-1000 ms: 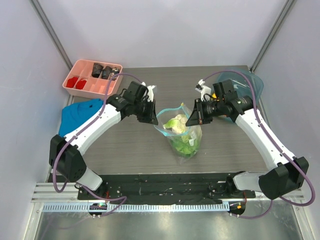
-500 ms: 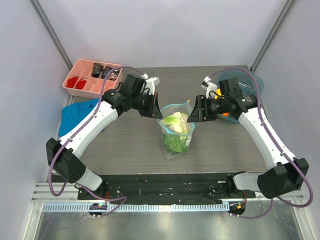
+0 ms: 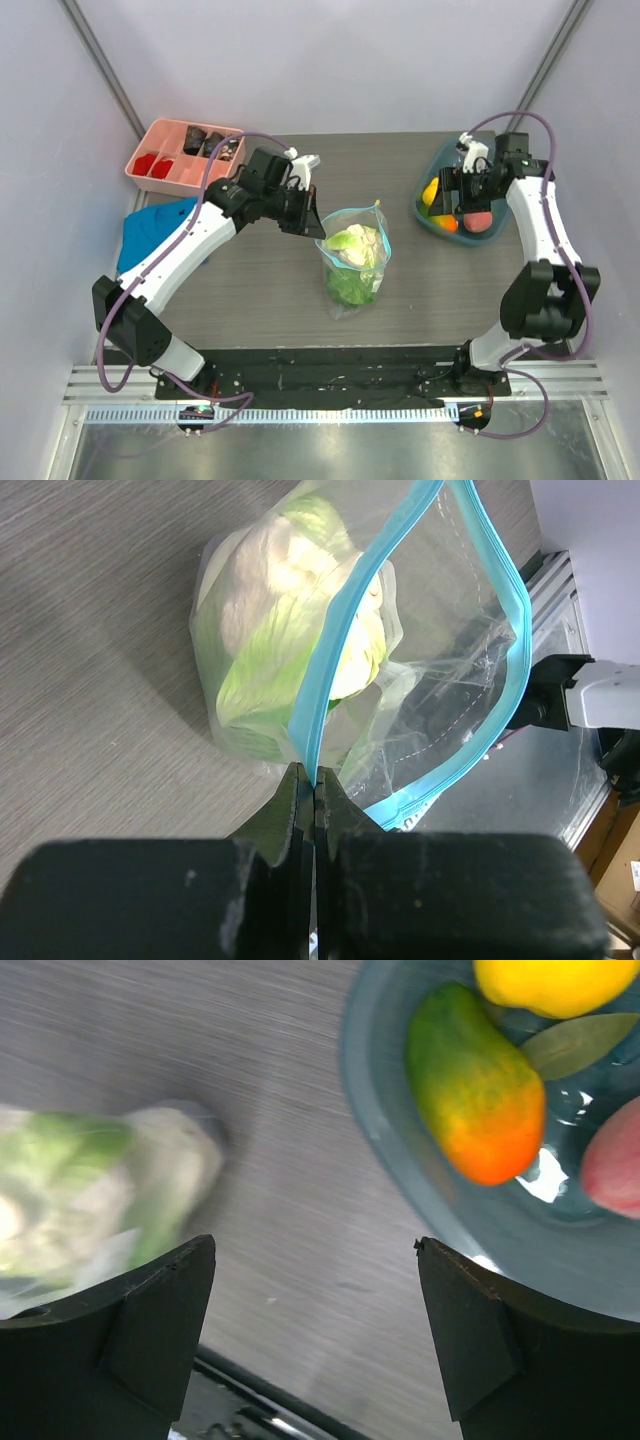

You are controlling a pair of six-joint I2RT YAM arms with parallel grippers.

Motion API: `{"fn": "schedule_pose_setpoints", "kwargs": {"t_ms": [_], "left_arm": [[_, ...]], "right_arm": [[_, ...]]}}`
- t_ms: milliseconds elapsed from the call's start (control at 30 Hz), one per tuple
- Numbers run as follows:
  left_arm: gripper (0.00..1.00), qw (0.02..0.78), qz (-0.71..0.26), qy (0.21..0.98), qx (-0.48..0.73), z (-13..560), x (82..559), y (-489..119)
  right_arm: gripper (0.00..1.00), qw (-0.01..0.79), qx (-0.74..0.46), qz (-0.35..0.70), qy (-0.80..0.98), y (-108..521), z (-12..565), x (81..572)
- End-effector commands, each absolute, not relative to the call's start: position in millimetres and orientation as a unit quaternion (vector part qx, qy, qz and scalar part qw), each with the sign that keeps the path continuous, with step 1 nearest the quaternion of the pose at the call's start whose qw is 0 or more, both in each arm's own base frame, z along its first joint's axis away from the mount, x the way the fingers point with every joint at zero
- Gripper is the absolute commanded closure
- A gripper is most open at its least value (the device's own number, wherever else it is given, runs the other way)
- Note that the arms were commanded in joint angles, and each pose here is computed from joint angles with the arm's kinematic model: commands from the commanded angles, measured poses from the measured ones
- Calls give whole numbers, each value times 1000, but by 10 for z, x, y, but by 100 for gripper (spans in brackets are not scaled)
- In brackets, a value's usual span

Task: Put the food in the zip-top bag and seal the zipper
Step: Pick up the fake fruit from the bin.

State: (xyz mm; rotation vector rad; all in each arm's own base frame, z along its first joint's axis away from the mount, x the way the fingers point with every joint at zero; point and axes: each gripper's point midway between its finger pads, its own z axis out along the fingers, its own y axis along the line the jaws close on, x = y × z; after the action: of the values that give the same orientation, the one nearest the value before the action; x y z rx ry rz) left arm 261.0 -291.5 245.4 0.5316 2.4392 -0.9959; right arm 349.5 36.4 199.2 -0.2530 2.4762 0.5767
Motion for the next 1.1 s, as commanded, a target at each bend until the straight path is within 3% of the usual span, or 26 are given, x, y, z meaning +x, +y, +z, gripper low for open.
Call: {"fn": "schedule_pose_setpoints", "kwargs": {"t_ms": [0,267,800,900,1067], "left_arm": [[100,243,-379,869,203,2615,2602,-2952],[100,240,-380,870,200,2599,2591,-2948],[100,235,-377,873,201,2540,2619,-2968],[100,235,-376,874,201,2522,2625,-2965],[100,237,-375,873,203,2536,2627,-2963]], "right_arm": [[14,286,-164,124,936,30,1657,3860],[14,279,-177,77,941,-199,1206,4320],[14,198,-233,110,946,-169,488,4188],[19,194,-242,105,945,-195,444,4196],[42,220,-260,88,936,-241,680,4238]]}}
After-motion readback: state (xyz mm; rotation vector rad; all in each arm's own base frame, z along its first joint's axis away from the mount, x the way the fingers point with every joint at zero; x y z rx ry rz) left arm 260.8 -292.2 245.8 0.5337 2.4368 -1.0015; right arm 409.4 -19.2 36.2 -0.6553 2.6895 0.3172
